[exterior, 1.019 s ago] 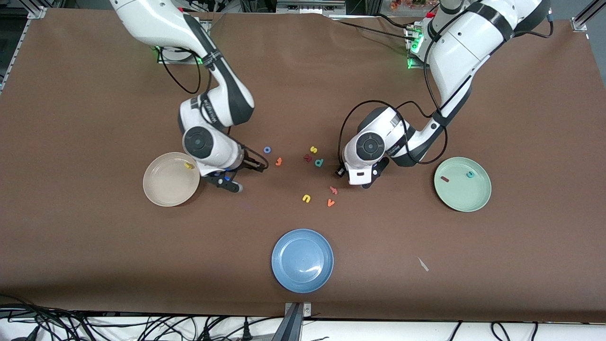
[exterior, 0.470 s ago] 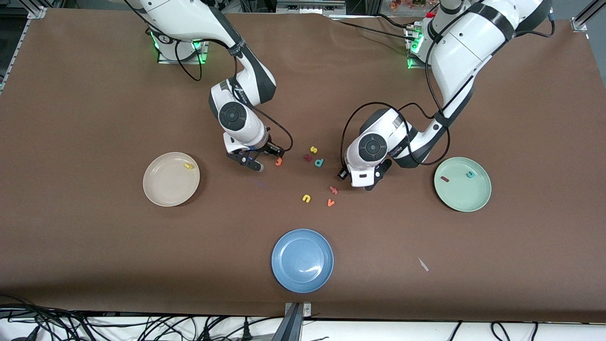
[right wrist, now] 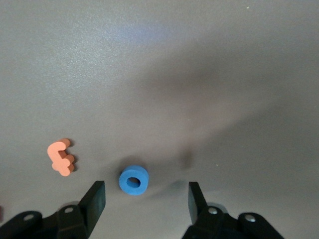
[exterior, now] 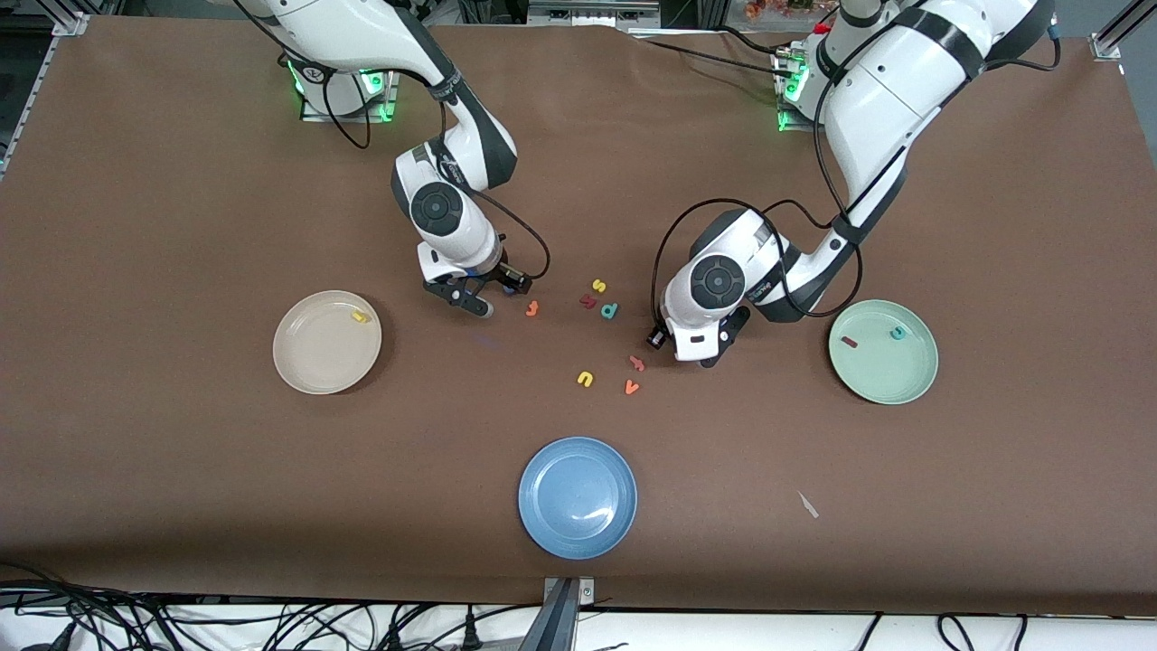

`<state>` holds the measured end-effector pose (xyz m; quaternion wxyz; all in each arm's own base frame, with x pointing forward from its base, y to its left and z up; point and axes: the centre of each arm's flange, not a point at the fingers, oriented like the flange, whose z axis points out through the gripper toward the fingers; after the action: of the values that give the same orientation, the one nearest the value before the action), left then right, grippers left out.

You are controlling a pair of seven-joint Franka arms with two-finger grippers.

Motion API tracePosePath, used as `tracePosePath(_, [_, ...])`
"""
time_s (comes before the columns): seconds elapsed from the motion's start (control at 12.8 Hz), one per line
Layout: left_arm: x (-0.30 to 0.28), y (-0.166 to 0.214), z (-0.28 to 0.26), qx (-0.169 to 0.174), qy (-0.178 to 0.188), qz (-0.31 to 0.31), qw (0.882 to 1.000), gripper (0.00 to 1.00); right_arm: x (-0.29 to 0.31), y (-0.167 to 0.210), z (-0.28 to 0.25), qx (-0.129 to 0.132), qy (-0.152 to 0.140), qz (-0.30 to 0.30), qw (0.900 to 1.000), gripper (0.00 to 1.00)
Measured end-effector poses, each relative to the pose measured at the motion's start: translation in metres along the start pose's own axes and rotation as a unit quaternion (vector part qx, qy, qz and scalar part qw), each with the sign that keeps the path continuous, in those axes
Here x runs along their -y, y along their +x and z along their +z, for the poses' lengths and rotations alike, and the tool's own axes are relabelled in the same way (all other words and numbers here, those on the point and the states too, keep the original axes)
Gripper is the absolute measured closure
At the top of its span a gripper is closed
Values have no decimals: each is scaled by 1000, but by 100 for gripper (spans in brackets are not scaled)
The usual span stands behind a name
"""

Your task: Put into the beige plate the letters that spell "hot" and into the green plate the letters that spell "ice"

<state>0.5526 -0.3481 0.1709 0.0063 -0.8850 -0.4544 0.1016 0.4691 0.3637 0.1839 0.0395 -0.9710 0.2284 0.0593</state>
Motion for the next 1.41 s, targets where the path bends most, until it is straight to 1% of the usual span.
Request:
tracePosePath(0.08, [0, 0, 0, 0, -3, 0, 1000, 55, 0, -2, 2, -2, 2, -2, 1000, 25])
tracePosePath(0.16, [0, 0, 0, 0, -3, -1, 1000, 55, 0, -5, 3, -5, 4, -4, 1000, 25])
tracePosePath(0.24, [-2, 0, -1, 1, -9, -1, 1000, 62, 1, -9, 6, -7, 6, -8, 1000, 25])
tracePosePath(0.31, [-2, 0, -3, 0, -11, -1, 1000, 73, 2, -14, 9, -8, 6, -12, 1000, 25])
tracePosePath(0.47, [-2, 0, -3, 0, -11, -1, 1000, 73, 3, -20, 15, -10, 6, -18, 1000, 30])
tracePosePath(0.55, [-2, 2, -3, 0, -11, -2, 1000, 73, 3, -21, 16, -11, 7, -18, 1000, 39])
tracePosePath(0.63, [-1, 8, -5, -1, -9, -3, 1000, 73, 3, -20, 16, -11, 7, -18, 1000, 39])
tracePosePath(0.71, [2, 20, -9, -4, 3, -1, 1000, 73, 3, -19, 16, -12, 6, -19, 1000, 42])
tracePosePath(0.86, [16, 62, -37, -2, 35, 27, 999, 73, 3, -17, 15, -19, 5, -25, 999, 42])
tracePosePath(0.94, [28, 89, -63, 6, 50, 51, 997, 73, 2, -15, 15, -24, 7, -27, 999, 42])
tracePosePath(1.02, [44, 118, -89, 16, 63, 78, 995, 73, 2, -13, 15, -27, 9, -27, 999, 42])
tracePosePath(1.1, [65, 151, -113, 27, 74, 110, 991, 73, 2, -12, 16, -29, 10, -28, 999, 44])
tracePosePath(1.18, [87, 187, -131, 37, 81, 142, 986, 73, 3, -13, 16, -30, 11, -29, 999, 44])
tracePosePath(1.25, [109, 224, -142, 40, 84, 178, 980, 73, 4, -12, 15, -35, 18, -30, 999, 54])
tracePosePath(1.33, [131, 259, -145, 36, 88, 210, 973, 73, 5, -13, 16, -37, 20, -31, 999, 60])
tracePosePath(1.41, [152, 291, -143, 33, 94, 235, 967, 73, 5, -13, 17, -39, 20, -33, 999, 61])
